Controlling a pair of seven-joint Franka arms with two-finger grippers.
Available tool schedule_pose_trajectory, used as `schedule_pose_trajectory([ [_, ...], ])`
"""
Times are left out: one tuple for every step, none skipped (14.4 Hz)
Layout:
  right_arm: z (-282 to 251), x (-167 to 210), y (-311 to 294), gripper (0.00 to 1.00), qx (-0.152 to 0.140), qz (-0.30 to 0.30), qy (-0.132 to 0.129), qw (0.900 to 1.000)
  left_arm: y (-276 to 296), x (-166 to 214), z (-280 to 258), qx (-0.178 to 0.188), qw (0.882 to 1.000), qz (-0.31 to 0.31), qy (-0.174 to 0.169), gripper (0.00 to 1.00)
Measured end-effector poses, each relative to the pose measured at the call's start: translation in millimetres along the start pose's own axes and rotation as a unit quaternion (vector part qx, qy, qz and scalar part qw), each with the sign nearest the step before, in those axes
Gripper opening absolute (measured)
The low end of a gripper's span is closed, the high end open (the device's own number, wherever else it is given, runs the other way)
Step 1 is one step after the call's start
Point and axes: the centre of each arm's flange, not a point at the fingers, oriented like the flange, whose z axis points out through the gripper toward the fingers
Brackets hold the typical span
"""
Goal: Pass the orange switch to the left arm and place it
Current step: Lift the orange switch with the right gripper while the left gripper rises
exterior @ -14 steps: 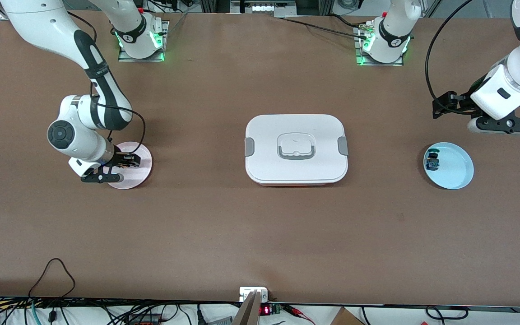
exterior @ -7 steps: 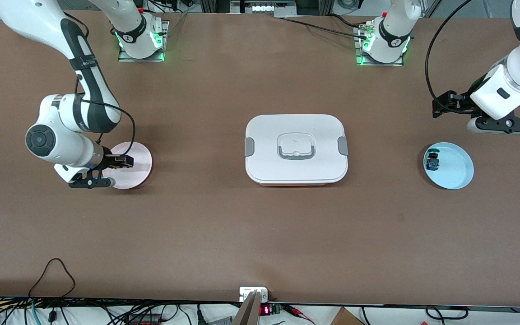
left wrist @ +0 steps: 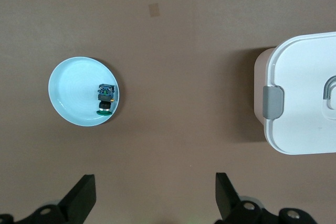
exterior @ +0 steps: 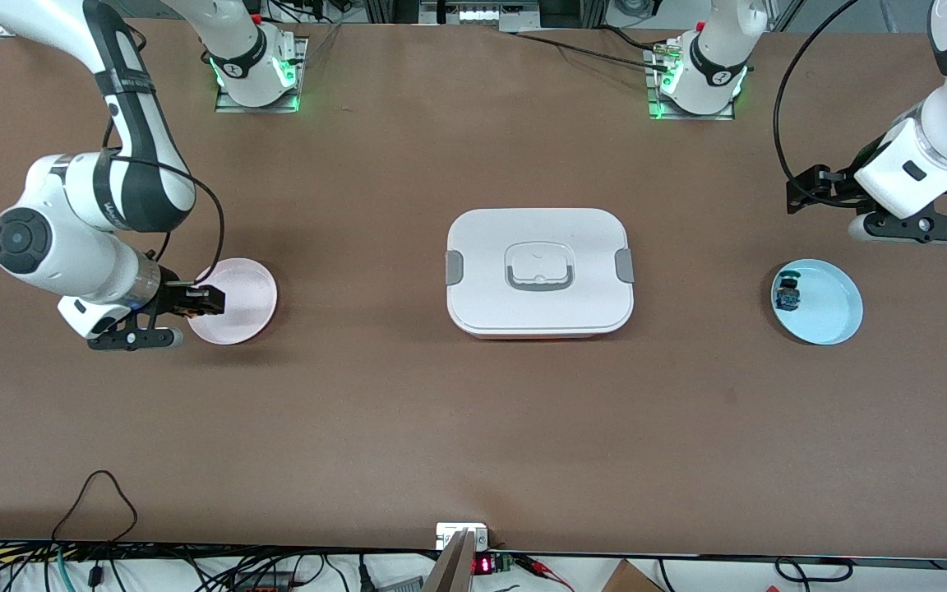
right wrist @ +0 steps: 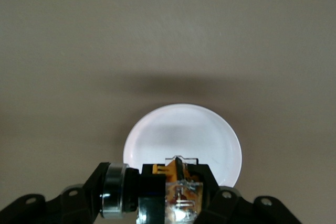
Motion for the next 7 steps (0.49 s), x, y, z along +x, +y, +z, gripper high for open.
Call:
schedule_pose_trajectory([
  [-12.6, 2.5, -5.3, 0.72, 0.001, -0.004, 0.007, 1.0, 0.6, 0.0, 0.3, 0.0, 1.0, 0.001, 0.0, 1.0],
  [-24.4, 3.8, -9.8, 0.72, 0.001, -0.008, 0.008, 1.0, 1.6, -0.1, 0.5, 0.0, 1.0, 0.001, 0.0, 1.0],
  [-34.9, 4.7, -12.3, 0.72, 0.001, -0.01, 0.008, 1.0, 3.1, -0.1, 0.6, 0.0, 1.0, 0.003, -0.001, 1.0],
  [-44.1, 6.0, -13.0, 0.72, 0.002, -0.013, 0.008, 1.0, 4.6, -0.2, 0.7, 0.001, 1.0, 0.004, -0.001, 1.0],
  [-52.7, 8.0, -12.9, 0.72, 0.002, -0.021, 0.01, 1.0, 6.1, -0.3, 0.8, 0.001, 1.0, 0.006, -0.001, 1.0],
  [-61.3, 10.1, -12.4, 0.72, 0.002, -0.034, 0.013, 0.999, 8.3, -0.4, 1.1, 0.001, 1.0, 0.007, -0.001, 1.0],
  [-75.7, 13.6, -10.8, 0.72, 0.001, -0.063, 0.021, 0.998, 13.7, -0.7, 1.6, 0.002, 1.0, 0.012, -0.002, 1.0],
])
